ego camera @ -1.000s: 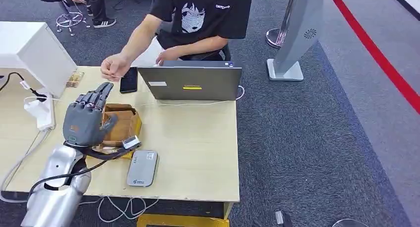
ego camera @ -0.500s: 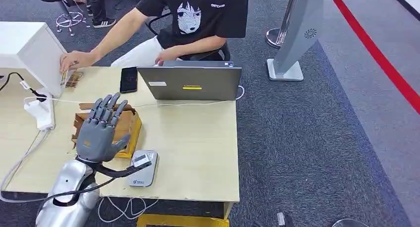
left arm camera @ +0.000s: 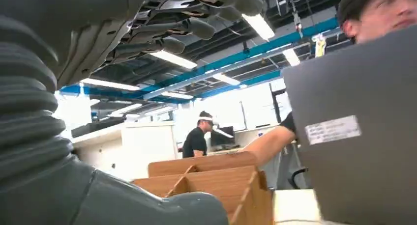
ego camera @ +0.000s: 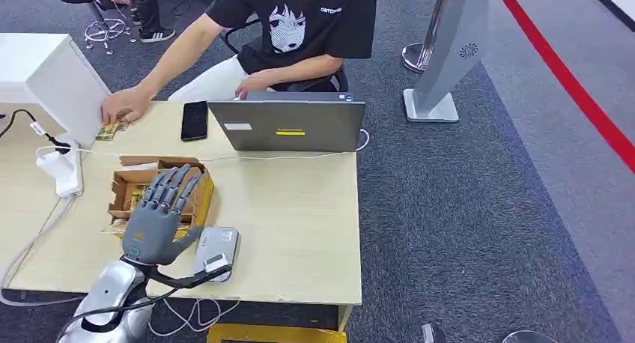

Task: Pass the card to the sensor for recognition and then transmit it.

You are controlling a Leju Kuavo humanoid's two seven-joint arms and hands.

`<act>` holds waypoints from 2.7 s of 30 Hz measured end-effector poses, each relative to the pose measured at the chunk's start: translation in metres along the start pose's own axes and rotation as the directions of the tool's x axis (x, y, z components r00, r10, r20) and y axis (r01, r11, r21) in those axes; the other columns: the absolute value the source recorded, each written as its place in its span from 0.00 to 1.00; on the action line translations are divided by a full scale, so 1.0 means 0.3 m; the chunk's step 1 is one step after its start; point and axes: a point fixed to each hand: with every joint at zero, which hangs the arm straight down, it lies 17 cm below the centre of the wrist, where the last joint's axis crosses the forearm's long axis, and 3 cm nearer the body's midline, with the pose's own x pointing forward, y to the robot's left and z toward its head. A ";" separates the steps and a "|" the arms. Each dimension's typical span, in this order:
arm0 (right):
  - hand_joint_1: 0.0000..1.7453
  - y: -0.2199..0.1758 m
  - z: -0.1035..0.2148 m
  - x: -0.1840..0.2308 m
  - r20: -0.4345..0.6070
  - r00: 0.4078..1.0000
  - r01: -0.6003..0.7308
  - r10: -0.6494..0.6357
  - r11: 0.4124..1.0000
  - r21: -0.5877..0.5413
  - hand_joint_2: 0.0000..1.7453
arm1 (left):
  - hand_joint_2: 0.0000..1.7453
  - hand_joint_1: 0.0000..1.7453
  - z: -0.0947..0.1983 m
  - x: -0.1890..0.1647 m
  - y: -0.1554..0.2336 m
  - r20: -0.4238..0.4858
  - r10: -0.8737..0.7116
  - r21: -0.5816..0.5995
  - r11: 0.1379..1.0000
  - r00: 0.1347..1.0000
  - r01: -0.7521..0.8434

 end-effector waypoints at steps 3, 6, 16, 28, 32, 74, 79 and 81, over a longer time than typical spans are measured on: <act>0.00 0.001 0.000 0.000 0.000 1.000 -0.002 0.002 1.000 0.001 1.00 | 1.00 0.00 0.020 -0.036 -0.030 -0.007 -0.018 -0.030 0.999 1.000 0.018; 0.00 0.000 0.000 0.000 0.000 1.000 -0.001 0.001 1.000 0.000 1.00 | 1.00 0.00 0.038 -0.068 -0.054 -0.020 -0.028 -0.053 0.998 0.999 0.027; 0.00 0.003 0.001 -0.001 -0.001 1.000 -0.003 0.003 1.000 0.004 1.00 | 1.00 0.00 0.103 -0.163 -0.161 -0.064 -0.038 -0.167 0.986 0.997 0.027; 0.00 0.003 0.000 -0.001 -0.001 1.000 -0.003 0.003 1.000 0.005 1.00 | 1.00 0.00 0.157 -0.213 -0.235 -0.089 -0.040 -0.238 0.971 0.995 0.018; 0.00 0.003 0.000 -0.002 -0.002 1.000 -0.005 0.005 1.000 0.006 1.00 | 1.00 0.00 0.162 -0.216 -0.242 -0.089 -0.038 -0.243 0.970 0.995 0.015; 0.00 0.012 -0.002 0.002 -0.003 1.000 -0.009 0.010 1.000 0.015 1.00 | 1.00 1.00 0.139 -0.202 -0.204 -0.046 -0.072 -0.166 0.984 0.996 0.063; 0.00 0.014 -0.002 0.002 -0.002 1.000 -0.008 0.008 1.000 0.018 1.00 | 1.00 1.00 0.138 -0.202 -0.204 -0.047 -0.070 -0.167 0.984 0.996 0.062; 0.00 0.014 -0.002 0.002 -0.003 1.000 -0.008 0.008 1.000 0.017 1.00 | 1.00 1.00 0.138 -0.202 -0.206 -0.046 -0.070 -0.169 0.984 0.996 0.061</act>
